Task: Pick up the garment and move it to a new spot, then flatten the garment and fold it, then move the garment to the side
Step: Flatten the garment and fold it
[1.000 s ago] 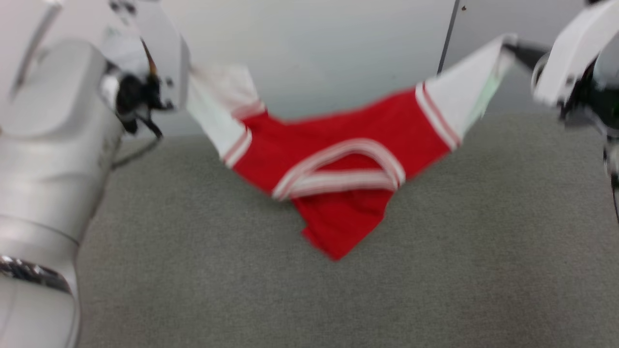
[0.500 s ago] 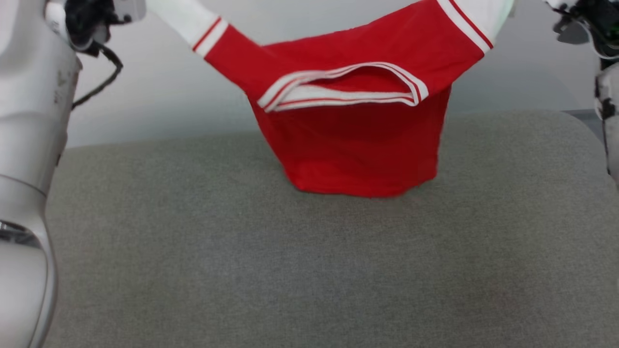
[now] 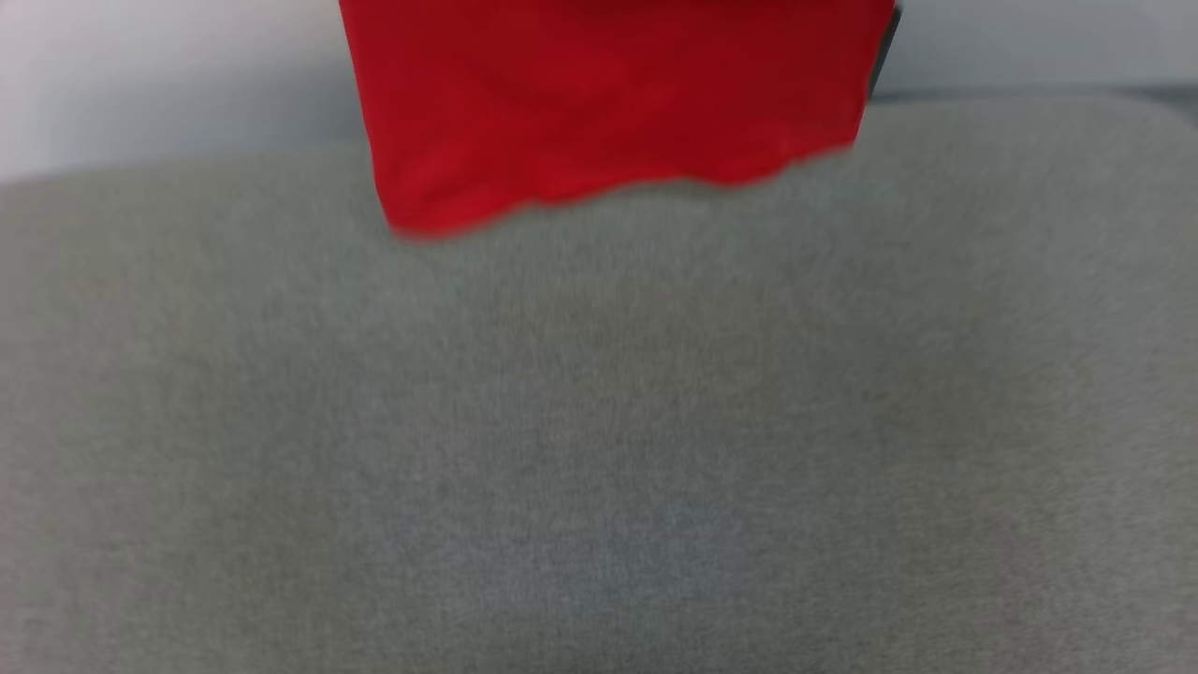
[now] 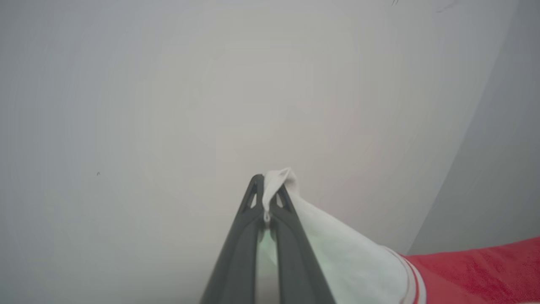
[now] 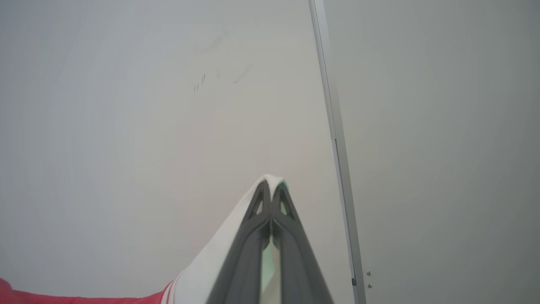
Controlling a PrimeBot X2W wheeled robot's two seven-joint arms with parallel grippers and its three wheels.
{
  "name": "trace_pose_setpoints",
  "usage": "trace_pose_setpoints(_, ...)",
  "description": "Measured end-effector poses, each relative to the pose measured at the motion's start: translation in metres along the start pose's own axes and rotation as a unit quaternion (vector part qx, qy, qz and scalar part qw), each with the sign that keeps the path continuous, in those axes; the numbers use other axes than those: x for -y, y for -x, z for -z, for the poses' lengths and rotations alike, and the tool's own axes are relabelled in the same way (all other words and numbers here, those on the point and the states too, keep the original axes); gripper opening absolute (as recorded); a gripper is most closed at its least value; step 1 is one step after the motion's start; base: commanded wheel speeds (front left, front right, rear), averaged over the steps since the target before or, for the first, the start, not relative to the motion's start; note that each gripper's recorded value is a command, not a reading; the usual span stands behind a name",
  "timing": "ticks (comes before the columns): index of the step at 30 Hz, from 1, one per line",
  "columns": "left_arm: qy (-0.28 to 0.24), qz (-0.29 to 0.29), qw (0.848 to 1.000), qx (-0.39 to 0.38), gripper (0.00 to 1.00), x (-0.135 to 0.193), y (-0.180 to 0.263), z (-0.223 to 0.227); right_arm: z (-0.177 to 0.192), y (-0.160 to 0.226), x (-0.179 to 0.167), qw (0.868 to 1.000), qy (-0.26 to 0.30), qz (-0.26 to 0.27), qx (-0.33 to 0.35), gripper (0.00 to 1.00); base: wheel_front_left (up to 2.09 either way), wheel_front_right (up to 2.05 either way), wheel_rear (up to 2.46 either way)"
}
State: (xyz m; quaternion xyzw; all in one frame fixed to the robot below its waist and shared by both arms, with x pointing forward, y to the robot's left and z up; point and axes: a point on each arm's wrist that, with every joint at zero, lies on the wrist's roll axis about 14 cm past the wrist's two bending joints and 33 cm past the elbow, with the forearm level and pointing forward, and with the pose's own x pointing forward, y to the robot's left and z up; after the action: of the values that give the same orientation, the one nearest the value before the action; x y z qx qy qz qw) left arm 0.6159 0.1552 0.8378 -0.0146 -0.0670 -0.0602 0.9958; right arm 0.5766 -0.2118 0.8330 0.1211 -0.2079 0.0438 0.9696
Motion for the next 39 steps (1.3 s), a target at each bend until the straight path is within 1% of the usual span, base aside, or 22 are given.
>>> trace_pose_setpoints(2, 0.001, -0.002, 1.0, 0.021, 0.0, -0.002, -0.014, -0.002, 0.003, -0.013, 0.002, 1.0, 0.011, -0.002, 0.023, 0.0, 0.0, 0.0, 0.0)
trace_pose_setpoints(4, 0.009, -0.007, 0.999, 0.047, 0.0, -0.007, -0.028, -0.003, 0.015, -0.025, 0.007, 0.999, 0.013, 0.001, 0.037, 0.0, 0.0, 0.0, 0.0)
trace_pose_setpoints(7, 0.01, -0.006, 0.997, 0.081, 0.0, -0.008, -0.049, 0.004, 0.045, -0.039, 0.021, 0.999, 0.021, 0.011, 0.037, 0.0, 0.0, 0.0, 0.0)
trace_pose_setpoints(10, 0.022, -0.002, 0.994, 0.109, 0.0, -0.009, -0.069, 0.018, 0.077, -0.053, 0.035, 0.999, 0.03, 0.021, 0.03, 0.0, 0.0, 0.0, 0.0)
trace_pose_setpoints(13, 0.03, -0.008, 0.994, 0.109, 0.0, -0.016, -0.087, 0.049, 0.113, -0.062, 0.047, 0.999, 0.047, 0.024, 0.015, 0.0, 0.0, 0.0, 0.0)
trace_pose_setpoints(14, 0.038, -0.008, 0.994, 0.107, 0.0, -0.018, -0.092, 0.06, 0.122, -0.066, 0.049, 0.998, 0.047, 0.024, 0.017, 0.0, 0.0, 0.0, 0.0)
trace_pose_setpoints(15, 0.033, -0.008, 0.994, 0.106, 0.0, -0.02, -0.097, 0.07, 0.129, -0.069, 0.05, 0.999, 0.044, 0.023, 0.021, 0.0, 0.0, 0.0, 0.0)
trace_pose_setpoints(17, 0.041, -0.007, 0.992, 0.117, 0.0, -0.023, -0.105, 0.085, 0.147, -0.075, 0.05, 0.998, 0.052, 0.017, 0.025, 0.0, 0.0, 0.0, 0.0)
trace_pose_setpoints(19, 0.038, -0.006, 0.993, 0.115, 0.0, -0.028, -0.112, 0.107, 0.177, -0.077, 0.046, 0.998, 0.054, 0.009, 0.014, 0.0, 0.0, 0.0, 0.0)
trace_pose_setpoints(20, 0.045, -0.011, 0.993, 0.109, 0.0, -0.033, -0.115, 0.121, 0.198, -0.076, 0.046, 0.999, 0.053, 0.008, 0.0, 0.0, 0.0, 0.0, 0.0)
trace_pose_setpoints(22, 0.031, -0.013, 0.996, 0.079, 0.0, -0.04, -0.119, 0.157, 0.243, -0.07, 0.046, 0.998, 0.043, 0.009, -0.034, 0.0, 0.0, 0.0, 0.0)
trace_pose_setpoints(24, 0.029, -0.02, 0.998, 0.043, 0.0, -0.048, -0.12, 0.196, 0.282, -0.063, 0.043, 0.997, 0.033, 0.007, -0.067, 0.0, 0.0, 0.0, 0.0)
trace_pose_setpoints(25, 0.027, -0.022, 0.999, 0.029, 0.0, -0.052, -0.119, 0.211, 0.296, -0.062, 0.04, 0.996, 0.034, 0.002, -0.077, 0.0, 0.0, 0.0, 0.0)
trace_pose_setpoints(27, 0.039, -0.031, 0.999, 0.013, 0.0, -0.06, -0.115, 0.231, 0.318, -0.059, 0.032, 0.995, 0.023, -0.005, -0.094, 0.0, 0.0, 0.0, 0.0)
trace_pose_setpoints(28, 0.02, -0.029, 0.999, 0.004, 0.0, -0.063, -0.113, 0.238, 0.328, -0.058, 0.027, 0.994, 0.022, -0.011, -0.103, 0.0, 0.0, 0.0, 0.0)
trace_pose_setpoints(29, 0.023, -0.034, 0.999, -0.003, 0.0, -0.068, -0.111, 0.243, 0.337, -0.056, 0.023, 0.994, 0.015, -0.013, -0.11, 0.0, 0.0, 0.0, 0.0)
trace_pose_setpoints(30, 0.037, -0.041, 0.998, -0.014, 0.0, -0.072, -0.108, 0.25, 0.344, -0.053, 0.02, 0.993, -0.001, -0.011, -0.117, 0.0, 0.0, 0.0, 0.0)
trace_pose_setpoints(32, 0.024, -0.042, 0.998, -0.047, 0.0, -0.077, -0.099, 0.266, 0.356, -0.048, 0.012, 0.99, -0.007, -0.019, -0.138, 0.0, 0.0, 0.0, 0.0)
trace_pose_setpoints(33, 0.034, -0.043, 0.997, -0.06, 0.0, -0.077, -0.094, 0.272, 0.358, -0.046, 0.007, 0.989, -0.01, -0.023, -0.144, 0.0, 0.0, 0.0, 0.0)
trace_pose_setpoints(35, 0.025, -0.044, 0.994, -0.095, 0.0, -0.081, -0.083, 0.283, 0.362, -0.04, -0.001, 0.985, -0.023, -0.029, -0.168, 0.0, 0.0, 0.0, 0.0)
trace_pose_setpoints(37, 0.034, -0.057, 0.99, -0.122, 0.0, -0.092, -0.071, 0.289, 0.366, -0.031, -0.004, 0.98, -0.032, -0.03, -0.193, 0.0, 0.0, 0.0, 0.0)
trace_pose_setpoints(39, 0.026, -0.067, 0.986, -0.148, 0.0, -0.103, -0.056, 0.294, 0.366, -0.021, -0.003, 0.976, -0.037, -0.03, -0.215, 0.0, 0.0, 0.0, 0.0)
